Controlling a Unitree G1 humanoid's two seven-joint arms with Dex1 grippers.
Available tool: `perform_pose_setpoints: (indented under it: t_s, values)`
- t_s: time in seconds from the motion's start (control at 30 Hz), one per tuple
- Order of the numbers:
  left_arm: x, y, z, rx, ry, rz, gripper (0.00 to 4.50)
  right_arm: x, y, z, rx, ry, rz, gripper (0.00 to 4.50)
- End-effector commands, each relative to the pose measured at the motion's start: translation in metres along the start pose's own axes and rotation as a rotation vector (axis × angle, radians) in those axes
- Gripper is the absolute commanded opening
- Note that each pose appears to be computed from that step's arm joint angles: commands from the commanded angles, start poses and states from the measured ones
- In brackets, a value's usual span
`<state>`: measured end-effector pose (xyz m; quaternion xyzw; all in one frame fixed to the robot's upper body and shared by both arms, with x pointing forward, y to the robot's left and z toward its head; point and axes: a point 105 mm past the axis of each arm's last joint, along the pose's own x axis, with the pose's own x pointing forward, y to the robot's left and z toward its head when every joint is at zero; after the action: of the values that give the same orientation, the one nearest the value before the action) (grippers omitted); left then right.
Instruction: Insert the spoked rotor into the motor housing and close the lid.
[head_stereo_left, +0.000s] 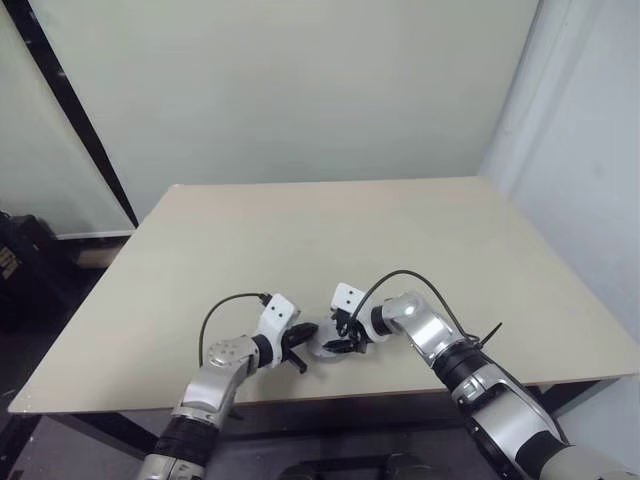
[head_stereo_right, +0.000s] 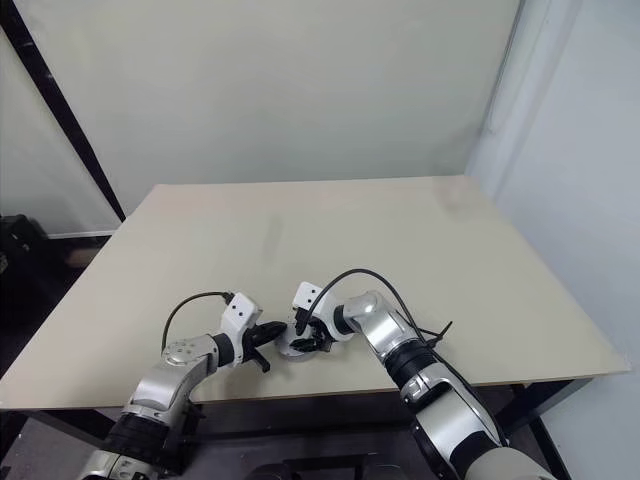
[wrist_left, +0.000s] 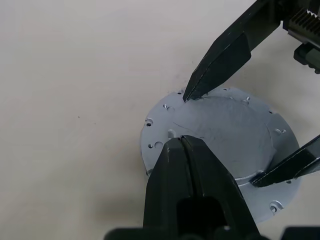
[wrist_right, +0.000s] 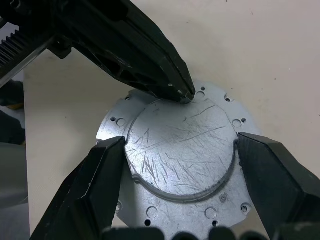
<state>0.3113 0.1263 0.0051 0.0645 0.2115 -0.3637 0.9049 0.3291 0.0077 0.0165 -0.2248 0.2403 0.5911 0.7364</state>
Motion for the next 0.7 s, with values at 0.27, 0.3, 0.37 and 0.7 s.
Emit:
perform_pose_setpoints:
  t_s: [0.27,0.3,0.37,0.7]
  values:
    - [0.001,-0.004,-0.019,0.003,0.088,-0.008,0.00,-0.006,-0.002,0.006,0.054,-0.036,0.006,4.47]
    - [0.002,-0.005,-0.020,0.003,0.089,-0.010,0.00,-0.007,-0.003,0.008,0.064,-0.050,0.002,4.47]
    - [0.002,-0.006,-0.020,0.003,0.090,-0.012,0.00,-0.010,-0.007,0.014,0.097,-0.088,-0.011,4.47]
    - [0.005,-0.010,-0.019,0.010,0.086,-0.027,0.00,-0.050,-0.040,0.003,0.873,-0.183,-0.050,4.47]
